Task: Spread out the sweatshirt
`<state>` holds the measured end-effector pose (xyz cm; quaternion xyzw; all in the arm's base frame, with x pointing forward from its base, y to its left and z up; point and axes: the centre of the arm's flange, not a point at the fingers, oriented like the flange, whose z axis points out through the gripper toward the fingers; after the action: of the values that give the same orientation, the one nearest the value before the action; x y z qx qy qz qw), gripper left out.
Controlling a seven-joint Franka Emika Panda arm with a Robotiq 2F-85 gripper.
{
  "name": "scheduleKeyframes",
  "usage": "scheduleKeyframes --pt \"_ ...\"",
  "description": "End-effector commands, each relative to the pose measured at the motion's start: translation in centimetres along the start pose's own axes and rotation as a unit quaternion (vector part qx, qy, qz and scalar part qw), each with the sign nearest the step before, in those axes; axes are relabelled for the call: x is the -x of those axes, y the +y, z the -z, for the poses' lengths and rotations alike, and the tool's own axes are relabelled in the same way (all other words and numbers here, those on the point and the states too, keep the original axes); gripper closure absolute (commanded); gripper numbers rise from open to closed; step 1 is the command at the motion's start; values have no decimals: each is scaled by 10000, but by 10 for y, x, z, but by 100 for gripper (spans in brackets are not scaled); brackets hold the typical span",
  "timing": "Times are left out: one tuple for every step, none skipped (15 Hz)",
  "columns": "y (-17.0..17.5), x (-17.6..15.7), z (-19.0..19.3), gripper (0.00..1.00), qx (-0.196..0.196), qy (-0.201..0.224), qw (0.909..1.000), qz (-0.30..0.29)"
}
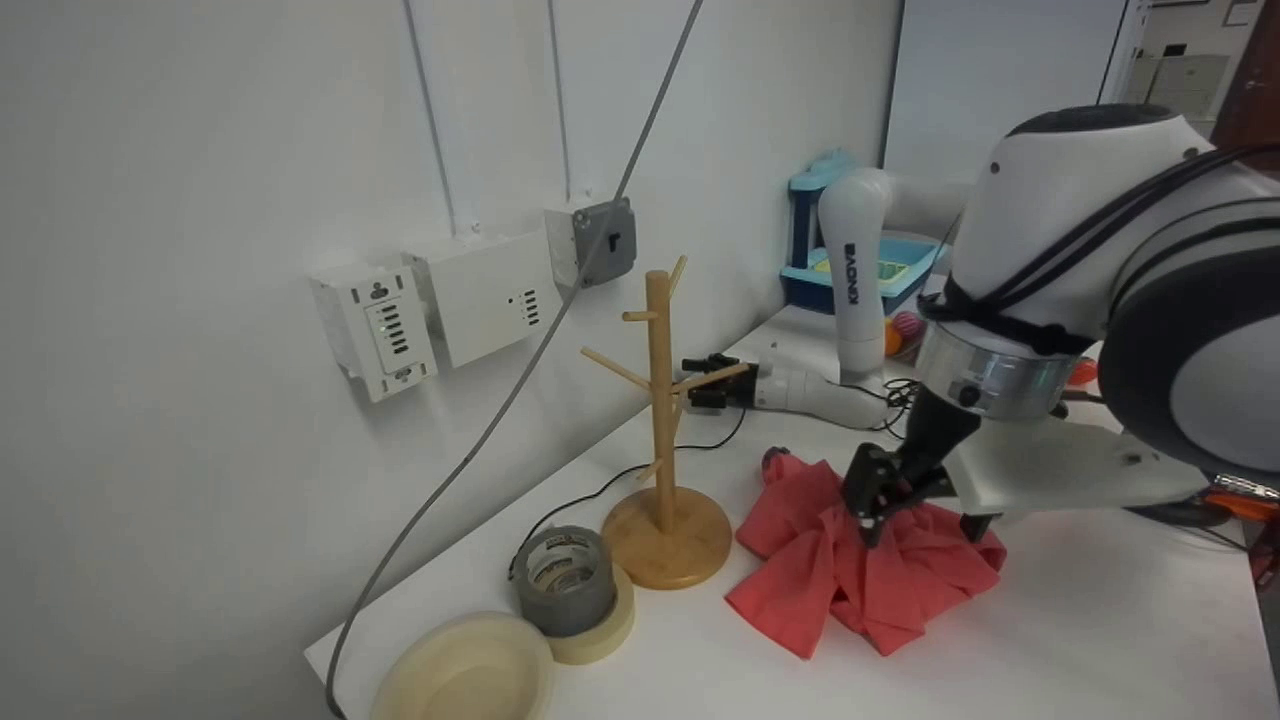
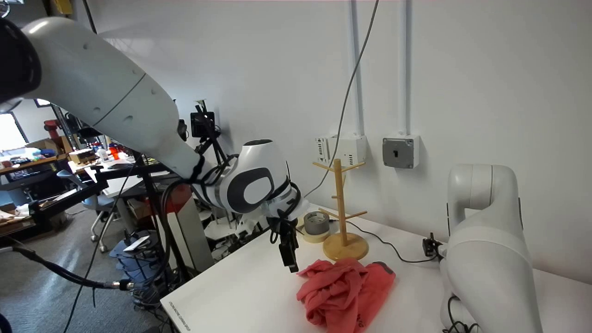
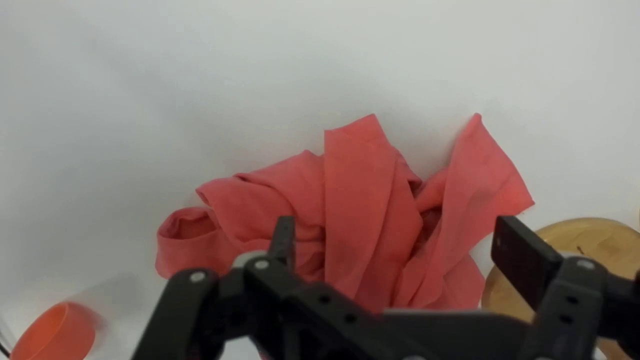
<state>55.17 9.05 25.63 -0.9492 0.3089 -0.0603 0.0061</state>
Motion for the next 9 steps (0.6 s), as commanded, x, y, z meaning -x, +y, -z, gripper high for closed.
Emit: scheduleKeyframes --pt "-11 -9 -31 0 92 14 9999 -66" --pt "-13 -13 -37 0 98 16 9999 -66" --pt "-16 -16 -42 0 95 20 9999 -78" --pt "-19 -21 -46 0 86 34 9999 -92" --pt "-22 -26 -50 0 65 62 9999 -104" --pt "-25 -32 -53 0 52 94 9999 -118" --pt "-28 -36 -56 0 50 117 9998 -122" --pt "-31 -41 -60 0 66 121 9998 -129" --pt "-33 -44 -65 0 86 133 9998 -133"
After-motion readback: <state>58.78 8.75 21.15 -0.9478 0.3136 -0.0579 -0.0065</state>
